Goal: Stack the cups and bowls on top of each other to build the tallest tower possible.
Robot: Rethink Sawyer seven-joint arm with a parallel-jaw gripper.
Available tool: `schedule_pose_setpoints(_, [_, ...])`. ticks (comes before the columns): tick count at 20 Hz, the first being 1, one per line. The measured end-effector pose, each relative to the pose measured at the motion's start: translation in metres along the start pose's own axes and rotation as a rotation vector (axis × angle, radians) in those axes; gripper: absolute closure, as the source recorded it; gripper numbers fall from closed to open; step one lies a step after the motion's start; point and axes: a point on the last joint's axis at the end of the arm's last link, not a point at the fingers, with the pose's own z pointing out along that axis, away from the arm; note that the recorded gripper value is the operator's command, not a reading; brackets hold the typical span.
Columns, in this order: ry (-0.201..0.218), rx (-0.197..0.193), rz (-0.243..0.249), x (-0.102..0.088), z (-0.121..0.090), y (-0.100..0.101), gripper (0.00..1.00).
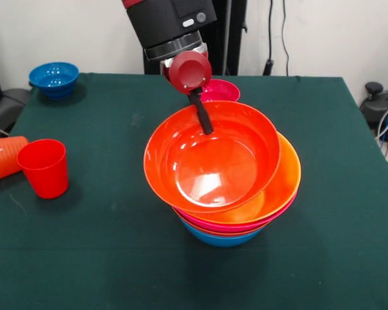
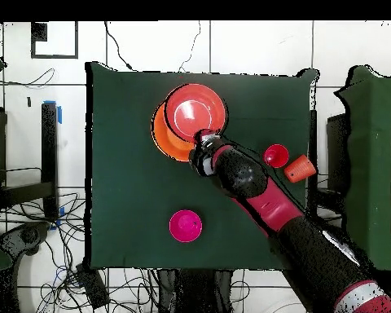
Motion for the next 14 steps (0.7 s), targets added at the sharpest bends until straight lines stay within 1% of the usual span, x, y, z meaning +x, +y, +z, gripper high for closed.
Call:
schedule_pose_setpoints(6, [0.029,-0.001,-0.008,0.011,0.011,-0.002,1.0])
schedule_pose_setpoints(9, [0.054,-0.003,-0.015,0.02,0.018,-0.001,1.0])
schedule_pose_setpoints(14, [0.073,-0.008,-0.03,0.029,0.022,0.001,1.0])
